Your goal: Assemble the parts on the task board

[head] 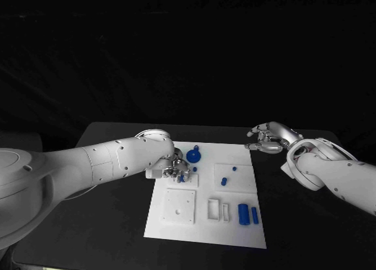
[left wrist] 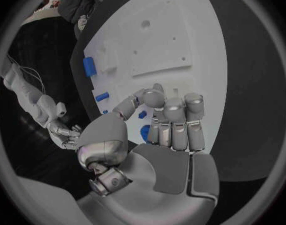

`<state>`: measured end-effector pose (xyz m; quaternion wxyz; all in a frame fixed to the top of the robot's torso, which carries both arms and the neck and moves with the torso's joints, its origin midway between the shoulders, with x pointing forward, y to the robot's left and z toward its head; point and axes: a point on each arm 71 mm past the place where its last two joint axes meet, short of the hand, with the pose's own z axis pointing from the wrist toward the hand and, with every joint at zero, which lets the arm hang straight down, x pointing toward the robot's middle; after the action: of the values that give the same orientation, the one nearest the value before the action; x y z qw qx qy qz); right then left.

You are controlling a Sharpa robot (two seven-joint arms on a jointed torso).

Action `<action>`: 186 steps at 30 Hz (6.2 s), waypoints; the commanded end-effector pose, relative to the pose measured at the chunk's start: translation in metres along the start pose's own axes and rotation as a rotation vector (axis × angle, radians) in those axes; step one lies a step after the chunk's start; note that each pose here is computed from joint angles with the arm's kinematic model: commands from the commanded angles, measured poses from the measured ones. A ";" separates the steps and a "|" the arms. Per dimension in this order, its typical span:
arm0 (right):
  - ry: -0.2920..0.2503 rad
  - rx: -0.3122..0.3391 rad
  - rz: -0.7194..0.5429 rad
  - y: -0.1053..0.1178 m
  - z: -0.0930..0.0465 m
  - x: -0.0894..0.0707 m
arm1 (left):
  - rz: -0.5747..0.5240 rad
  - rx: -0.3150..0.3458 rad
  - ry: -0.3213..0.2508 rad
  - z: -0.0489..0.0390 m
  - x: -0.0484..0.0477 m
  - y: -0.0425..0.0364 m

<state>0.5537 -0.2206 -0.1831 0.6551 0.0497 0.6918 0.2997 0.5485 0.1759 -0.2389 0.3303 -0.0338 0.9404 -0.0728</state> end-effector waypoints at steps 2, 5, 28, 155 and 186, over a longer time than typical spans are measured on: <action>0.015 -0.010 -0.003 0.001 0.000 0.002 | 0.003 0.010 0.015 0.0003 0.0013 -0.0015; 0.014 -0.009 -0.003 0.001 0.000 0.001 | 0.002 0.007 0.013 0.0004 0.0011 -0.0007; 0.015 -0.009 -0.003 0.001 0.000 0.002 | -0.007 0.011 -0.010 0.0001 -0.0003 0.0000; 0.022 -0.012 -0.005 0.002 -0.001 0.002 | 0.003 -0.009 0.007 0.0058 0.0035 0.0006; 0.019 -0.013 -0.005 0.002 -0.001 0.002 | -0.020 -0.011 -0.021 0.0033 0.0024 0.0073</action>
<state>0.5528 -0.2196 -0.1833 0.6522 0.0478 0.6940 0.3011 0.5489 0.1853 -0.2449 0.3363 -0.0436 0.9386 -0.0637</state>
